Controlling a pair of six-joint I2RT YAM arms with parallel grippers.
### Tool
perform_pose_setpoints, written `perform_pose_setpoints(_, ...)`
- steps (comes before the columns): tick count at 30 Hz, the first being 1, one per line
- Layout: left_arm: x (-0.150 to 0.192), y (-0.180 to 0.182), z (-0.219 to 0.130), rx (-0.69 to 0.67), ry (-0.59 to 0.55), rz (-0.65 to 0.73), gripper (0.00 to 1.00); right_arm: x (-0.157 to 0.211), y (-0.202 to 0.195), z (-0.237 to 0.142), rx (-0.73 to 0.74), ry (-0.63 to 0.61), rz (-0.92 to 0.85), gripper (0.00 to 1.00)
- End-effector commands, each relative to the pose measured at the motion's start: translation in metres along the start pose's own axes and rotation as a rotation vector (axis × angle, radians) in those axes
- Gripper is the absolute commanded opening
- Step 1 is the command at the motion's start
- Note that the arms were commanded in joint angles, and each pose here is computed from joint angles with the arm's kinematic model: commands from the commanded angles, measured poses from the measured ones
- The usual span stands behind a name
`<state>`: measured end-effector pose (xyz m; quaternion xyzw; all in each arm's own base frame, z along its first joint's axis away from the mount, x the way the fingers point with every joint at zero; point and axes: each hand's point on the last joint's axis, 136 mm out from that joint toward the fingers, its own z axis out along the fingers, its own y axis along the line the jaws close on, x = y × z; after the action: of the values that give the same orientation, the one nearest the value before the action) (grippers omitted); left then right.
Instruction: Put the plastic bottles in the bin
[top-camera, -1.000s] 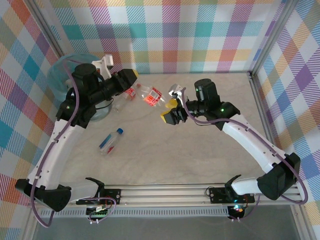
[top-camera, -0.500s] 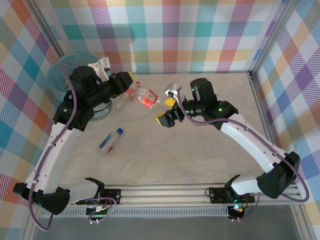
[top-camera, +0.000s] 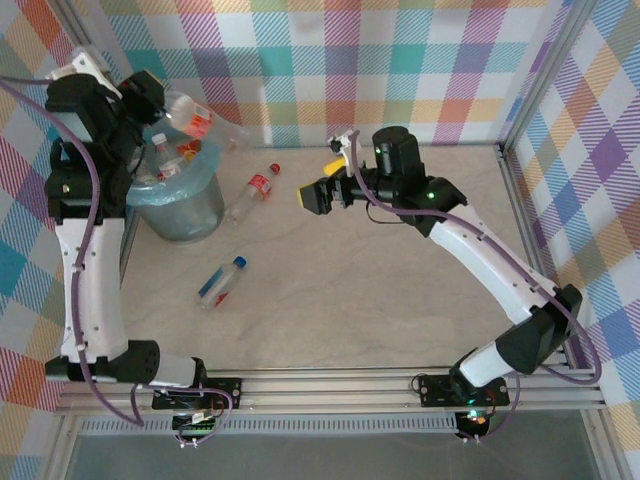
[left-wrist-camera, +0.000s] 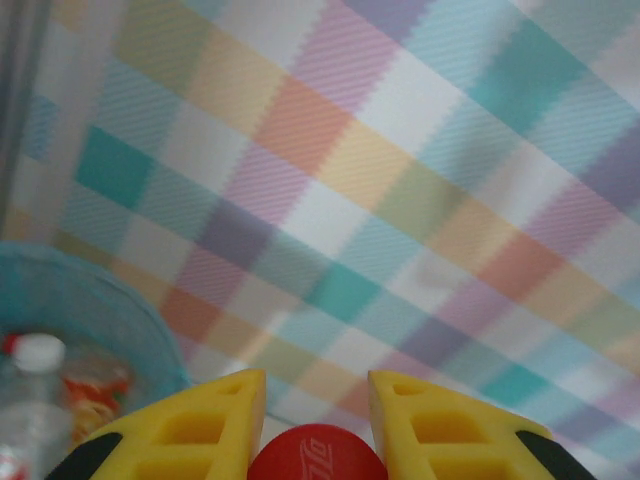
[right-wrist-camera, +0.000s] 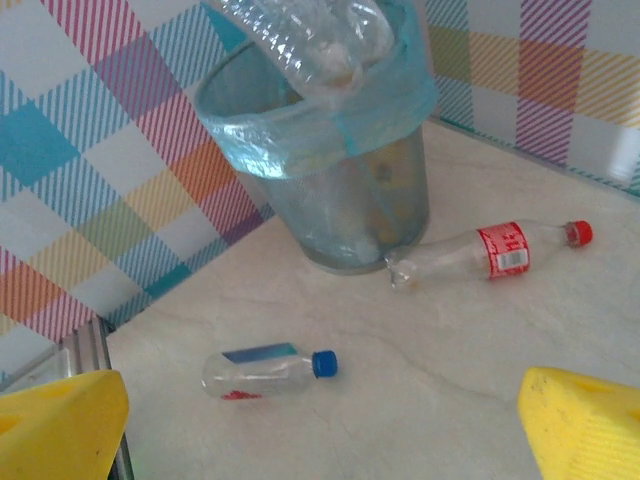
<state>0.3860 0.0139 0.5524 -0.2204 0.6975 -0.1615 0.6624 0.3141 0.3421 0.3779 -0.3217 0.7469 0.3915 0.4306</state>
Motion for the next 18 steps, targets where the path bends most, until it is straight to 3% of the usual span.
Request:
perform_pose_setpoints(1,-0.034,0.032,0.012,-0.143,-0.107,0.087,0.00,-0.020,0.022,0.018,-0.083,-0.036,0.043,1.00)
perform_pose_setpoints(4,-0.048,0.065,0.028,-0.273,-0.148,0.128,0.00,-0.025,0.047,0.042,-0.153,-0.022,0.036,1.00)
perform_pose_setpoints(11,-0.044,0.116,0.059,-0.376,-0.115,0.122,0.00,-0.023,0.110,0.102,-0.316,0.033,0.006,1.00)
perform_pose_setpoints(18,0.008,0.120,0.102,-0.265,0.041,0.093,0.00,0.006,0.132,0.142,-0.388,0.136,0.018,1.00)
